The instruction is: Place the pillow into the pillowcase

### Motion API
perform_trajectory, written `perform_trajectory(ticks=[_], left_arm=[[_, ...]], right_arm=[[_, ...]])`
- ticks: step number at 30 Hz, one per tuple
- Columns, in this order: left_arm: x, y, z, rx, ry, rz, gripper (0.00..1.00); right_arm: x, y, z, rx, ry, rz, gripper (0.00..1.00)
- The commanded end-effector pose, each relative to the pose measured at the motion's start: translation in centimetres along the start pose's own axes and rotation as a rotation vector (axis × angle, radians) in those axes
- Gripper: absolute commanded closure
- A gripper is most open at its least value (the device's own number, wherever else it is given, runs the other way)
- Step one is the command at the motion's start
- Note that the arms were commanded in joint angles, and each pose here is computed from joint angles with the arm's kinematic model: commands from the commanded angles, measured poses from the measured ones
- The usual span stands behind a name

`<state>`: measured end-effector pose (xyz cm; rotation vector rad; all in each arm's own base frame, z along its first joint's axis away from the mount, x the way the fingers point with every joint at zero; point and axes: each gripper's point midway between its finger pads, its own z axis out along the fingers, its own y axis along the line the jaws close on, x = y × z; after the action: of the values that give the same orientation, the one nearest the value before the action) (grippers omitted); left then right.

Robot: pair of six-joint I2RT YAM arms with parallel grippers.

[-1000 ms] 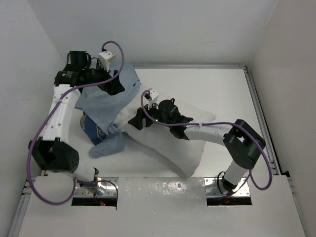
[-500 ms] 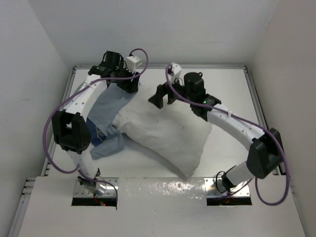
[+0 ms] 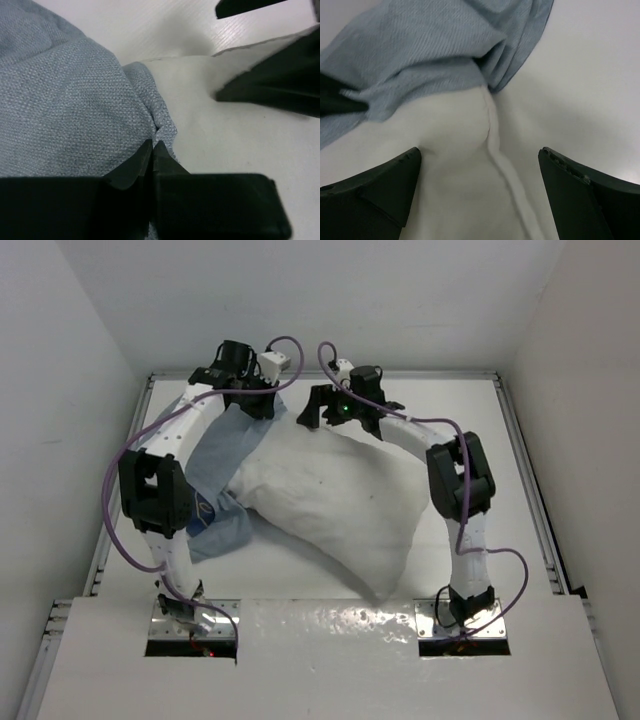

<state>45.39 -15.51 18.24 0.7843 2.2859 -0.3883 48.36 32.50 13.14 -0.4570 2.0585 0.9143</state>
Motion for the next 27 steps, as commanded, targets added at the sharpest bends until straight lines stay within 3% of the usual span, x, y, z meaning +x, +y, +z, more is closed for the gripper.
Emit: perform_trajectory(ticks=[1,5,7,9,10,12,13,15,16,19,24,27], left_arm=[[-1.4,0.5,0.2,-0.012,-0.029,-0.012,1.00],[-4.7,0.3,-1.0,0.001,-0.139,0.008,1.00],[-5.7,0.2,-1.3,0.008,-0.167,0.027,1.00],[-6.9,0.0,-1.9,0.018,-0.200,0.062,1.00],[-7.3,-0.4,-2.3,0.043,-0.217,0.073,1.00],[-9.2,-1.3,-3.7,0.084,-0.274,0.110,1.00],[-9.4,-1.9,-3.9,0.104,-0.284,0.122,1.00],[-10.3,-2.7,-5.0,0.133,-0.315,0.142,1.00],[-10.3,-3.7,-5.3,0.181,-0.317,0.154,1.00],[-9.2,-6.7,-6.0,0.312,-0.300,0.199,1.00],[-8.4,-12.1,-8.7,0.475,-0.336,0.280,1.00],[-7.2,-13.6,-9.4,0.539,-0.308,0.278,1.00]], right_arm=[[-4.0,0.6,2.2,-0.067,-0.089,0.041,0.01],[1.3,5.1,4.8,-0.272,0.104,0.116,0.02],[4.3,7.9,3.6,-0.351,0.182,0.086,0.06],[8.1,9.8,2.7,-0.370,0.247,0.051,0.33],[7.3,11.3,1.8,-0.406,0.226,0.029,0.42],[7.1,13.8,0.4,-0.477,0.225,0.042,0.85],[6.4,14.3,-0.1,-0.487,0.203,0.045,1.00],[6.2,15.5,-1.2,-0.494,0.169,0.077,1.00],[2.7,16.9,-2.2,-0.481,0.035,0.027,1.00],[-1.9,17.6,-4.4,-0.413,-0.242,-0.008,1.00],[-9.5,16.8,-6.0,-0.336,-0.587,0.143,1.00],[-13.0,13.5,-6.4,-0.214,-0.775,0.275,1.00]])
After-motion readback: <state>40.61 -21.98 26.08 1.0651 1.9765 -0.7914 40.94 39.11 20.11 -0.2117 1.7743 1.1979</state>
